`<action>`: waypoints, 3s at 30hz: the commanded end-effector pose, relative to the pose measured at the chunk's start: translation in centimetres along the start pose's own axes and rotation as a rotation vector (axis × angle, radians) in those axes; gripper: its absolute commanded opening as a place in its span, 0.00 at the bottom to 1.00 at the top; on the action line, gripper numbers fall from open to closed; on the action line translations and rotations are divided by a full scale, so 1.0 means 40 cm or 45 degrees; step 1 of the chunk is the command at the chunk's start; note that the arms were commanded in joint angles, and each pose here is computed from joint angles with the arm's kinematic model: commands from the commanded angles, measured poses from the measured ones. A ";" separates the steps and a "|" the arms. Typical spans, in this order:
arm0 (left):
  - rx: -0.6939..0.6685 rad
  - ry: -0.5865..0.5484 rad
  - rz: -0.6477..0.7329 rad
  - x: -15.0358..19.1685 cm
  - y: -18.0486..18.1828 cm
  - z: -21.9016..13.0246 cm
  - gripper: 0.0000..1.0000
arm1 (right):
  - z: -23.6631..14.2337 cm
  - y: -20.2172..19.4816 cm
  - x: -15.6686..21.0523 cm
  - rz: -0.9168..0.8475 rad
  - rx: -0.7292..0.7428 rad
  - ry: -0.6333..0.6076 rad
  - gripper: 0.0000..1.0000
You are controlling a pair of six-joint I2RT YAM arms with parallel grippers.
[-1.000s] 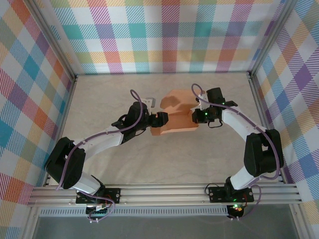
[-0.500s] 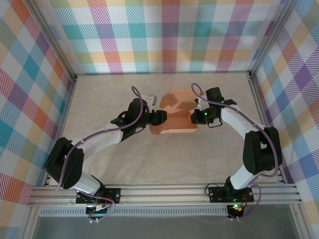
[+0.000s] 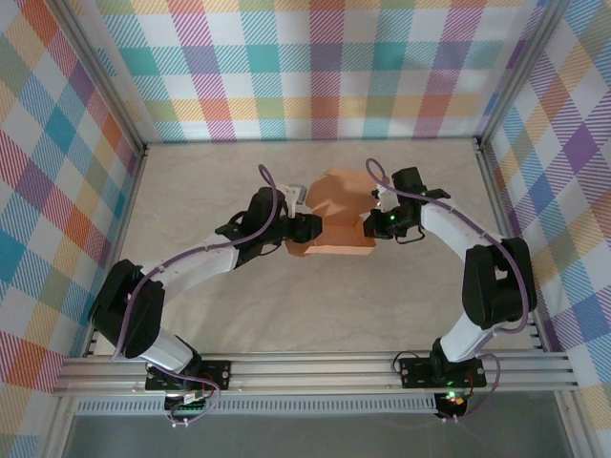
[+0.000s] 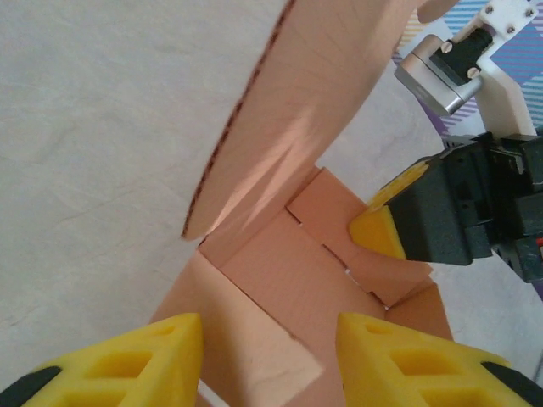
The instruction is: Fold the paper box
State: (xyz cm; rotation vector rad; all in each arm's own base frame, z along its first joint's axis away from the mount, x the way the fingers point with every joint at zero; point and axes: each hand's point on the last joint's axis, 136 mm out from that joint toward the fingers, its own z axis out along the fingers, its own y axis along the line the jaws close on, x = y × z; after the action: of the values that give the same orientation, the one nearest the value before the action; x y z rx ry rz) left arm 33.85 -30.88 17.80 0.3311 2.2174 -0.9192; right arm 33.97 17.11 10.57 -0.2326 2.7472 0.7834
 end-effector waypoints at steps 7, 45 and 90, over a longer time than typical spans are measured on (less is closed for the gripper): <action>0.023 0.020 -0.079 -0.013 -0.013 0.043 0.49 | -0.023 0.034 -0.018 -0.040 -0.074 -0.043 0.00; 0.025 -0.205 0.132 0.038 -0.109 -0.235 0.73 | 0.030 -0.045 -0.038 0.371 0.015 0.019 0.00; -0.099 0.060 0.101 -0.020 -0.087 -0.012 0.67 | 0.023 0.017 0.001 0.352 -0.225 0.140 0.00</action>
State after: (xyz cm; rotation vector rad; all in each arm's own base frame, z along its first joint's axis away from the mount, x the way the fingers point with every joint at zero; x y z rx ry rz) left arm 32.59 -32.77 19.69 0.3349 2.2606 -0.7828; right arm 34.24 17.69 9.04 0.1369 2.8665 1.0536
